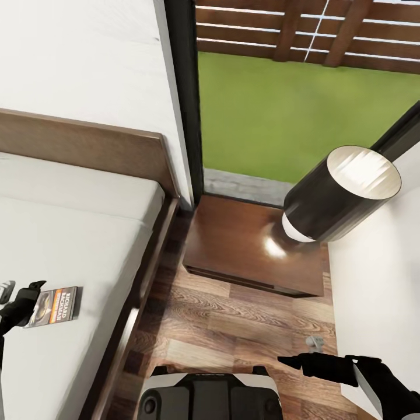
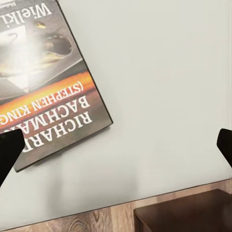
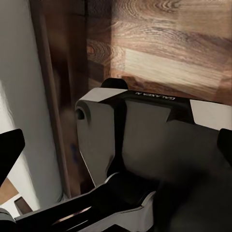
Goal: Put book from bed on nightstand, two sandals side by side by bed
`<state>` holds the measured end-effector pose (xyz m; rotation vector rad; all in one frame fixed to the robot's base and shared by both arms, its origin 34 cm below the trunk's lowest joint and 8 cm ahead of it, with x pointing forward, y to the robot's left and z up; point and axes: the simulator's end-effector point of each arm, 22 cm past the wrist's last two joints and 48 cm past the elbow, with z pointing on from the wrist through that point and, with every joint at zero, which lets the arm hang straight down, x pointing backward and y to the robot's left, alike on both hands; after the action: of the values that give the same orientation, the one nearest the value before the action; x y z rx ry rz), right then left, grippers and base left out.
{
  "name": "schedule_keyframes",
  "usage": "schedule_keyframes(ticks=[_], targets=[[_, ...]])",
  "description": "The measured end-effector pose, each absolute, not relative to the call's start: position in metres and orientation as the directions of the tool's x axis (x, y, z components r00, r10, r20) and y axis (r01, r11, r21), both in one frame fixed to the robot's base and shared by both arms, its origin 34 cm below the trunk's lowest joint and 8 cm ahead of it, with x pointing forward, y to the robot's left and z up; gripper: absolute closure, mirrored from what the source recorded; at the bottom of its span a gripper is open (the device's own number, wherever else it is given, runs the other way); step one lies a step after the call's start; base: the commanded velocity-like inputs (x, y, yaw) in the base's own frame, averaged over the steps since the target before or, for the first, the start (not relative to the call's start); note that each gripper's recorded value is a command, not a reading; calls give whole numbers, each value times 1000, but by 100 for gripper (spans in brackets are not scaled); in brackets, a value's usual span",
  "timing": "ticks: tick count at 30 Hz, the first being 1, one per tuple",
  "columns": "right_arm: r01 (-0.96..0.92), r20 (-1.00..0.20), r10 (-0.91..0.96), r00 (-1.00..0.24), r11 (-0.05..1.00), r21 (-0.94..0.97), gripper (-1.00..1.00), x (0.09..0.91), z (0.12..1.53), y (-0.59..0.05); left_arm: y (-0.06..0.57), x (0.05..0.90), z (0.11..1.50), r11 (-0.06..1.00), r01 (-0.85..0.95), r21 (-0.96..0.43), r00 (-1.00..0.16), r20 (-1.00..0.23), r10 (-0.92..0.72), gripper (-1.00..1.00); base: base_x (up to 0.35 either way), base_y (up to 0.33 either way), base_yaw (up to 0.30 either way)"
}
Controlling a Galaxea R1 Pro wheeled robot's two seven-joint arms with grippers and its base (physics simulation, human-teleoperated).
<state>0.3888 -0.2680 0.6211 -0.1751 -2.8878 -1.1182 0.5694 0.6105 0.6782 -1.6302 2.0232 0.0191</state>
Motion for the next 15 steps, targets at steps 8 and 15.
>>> schedule_keyframes(ticks=[8,15], targets=[[120,78,92,-993,734,669,-100,389,621,-268,616,571,682,272,-909,-316,-121,-423,-898,-100,0,0,0],[121,78,92,-993,734,668,-100,389,621,-268,616,571,683,272,-908,-317,-120,-426,-897,-100,0,0,0]])
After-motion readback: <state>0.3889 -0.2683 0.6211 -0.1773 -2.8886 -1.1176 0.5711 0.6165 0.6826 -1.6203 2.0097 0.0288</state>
